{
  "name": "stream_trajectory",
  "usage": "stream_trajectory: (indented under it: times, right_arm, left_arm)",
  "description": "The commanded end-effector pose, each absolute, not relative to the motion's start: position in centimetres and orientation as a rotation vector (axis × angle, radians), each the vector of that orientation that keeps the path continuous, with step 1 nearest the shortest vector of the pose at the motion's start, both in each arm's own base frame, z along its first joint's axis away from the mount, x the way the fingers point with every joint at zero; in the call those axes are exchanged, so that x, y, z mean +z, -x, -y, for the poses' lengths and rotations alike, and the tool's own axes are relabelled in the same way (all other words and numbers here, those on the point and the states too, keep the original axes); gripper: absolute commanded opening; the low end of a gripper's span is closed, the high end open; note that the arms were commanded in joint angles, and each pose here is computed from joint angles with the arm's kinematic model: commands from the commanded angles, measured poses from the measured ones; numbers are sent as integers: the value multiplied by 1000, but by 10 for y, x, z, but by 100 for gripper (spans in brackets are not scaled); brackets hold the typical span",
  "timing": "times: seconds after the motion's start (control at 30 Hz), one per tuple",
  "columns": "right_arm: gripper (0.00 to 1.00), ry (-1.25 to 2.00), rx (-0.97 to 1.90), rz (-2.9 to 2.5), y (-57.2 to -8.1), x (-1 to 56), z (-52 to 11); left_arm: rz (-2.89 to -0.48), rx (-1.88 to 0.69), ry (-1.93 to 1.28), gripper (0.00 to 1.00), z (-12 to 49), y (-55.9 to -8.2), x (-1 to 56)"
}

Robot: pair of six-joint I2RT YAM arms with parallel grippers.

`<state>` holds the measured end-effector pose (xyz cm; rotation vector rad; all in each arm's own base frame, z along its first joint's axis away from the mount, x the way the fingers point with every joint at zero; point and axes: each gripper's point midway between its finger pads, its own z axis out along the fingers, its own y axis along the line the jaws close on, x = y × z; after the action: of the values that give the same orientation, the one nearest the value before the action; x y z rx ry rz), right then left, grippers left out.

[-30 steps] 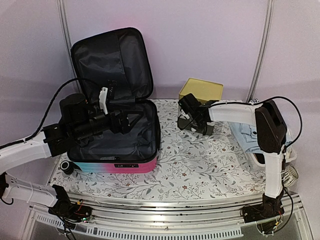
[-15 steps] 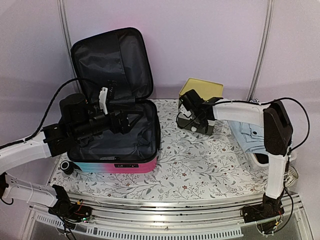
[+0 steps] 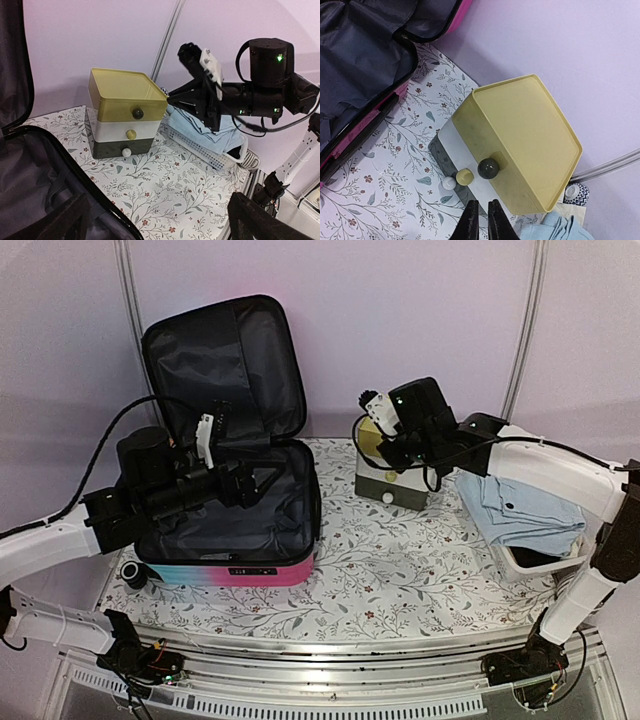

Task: Open, take out, and arrange the luggage
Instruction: Open the drawer in the storage box.

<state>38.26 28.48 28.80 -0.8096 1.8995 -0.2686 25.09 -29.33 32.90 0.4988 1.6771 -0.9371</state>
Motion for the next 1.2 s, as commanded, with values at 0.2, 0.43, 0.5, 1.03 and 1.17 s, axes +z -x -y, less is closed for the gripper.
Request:
stream_trajectory:
  times: [0.2,0.43,0.5,1.03,1.17]
  right_arm:
    - [48,337,164,-1973,-389,321,-255]
    - [95,105,340,-2032,-389,317,-245]
    - [96,34,350,-2064,-391,310,-243]
    - [92,-298,176,-2311,-418,237,-243]
    - [80,-352,147,-2312,-426,232,-243]
  left_arm:
    - [-1662,-943,-503,98,293,-247,334]
    - [-1664,-934,-498,98,291,-247,331]
    - [-1665,-937,-500,98,292,-247,331]
    - [-1662,-920,-501,98,287,-246,329]
    - [-1660,-916,-500,98,286,-245,328]
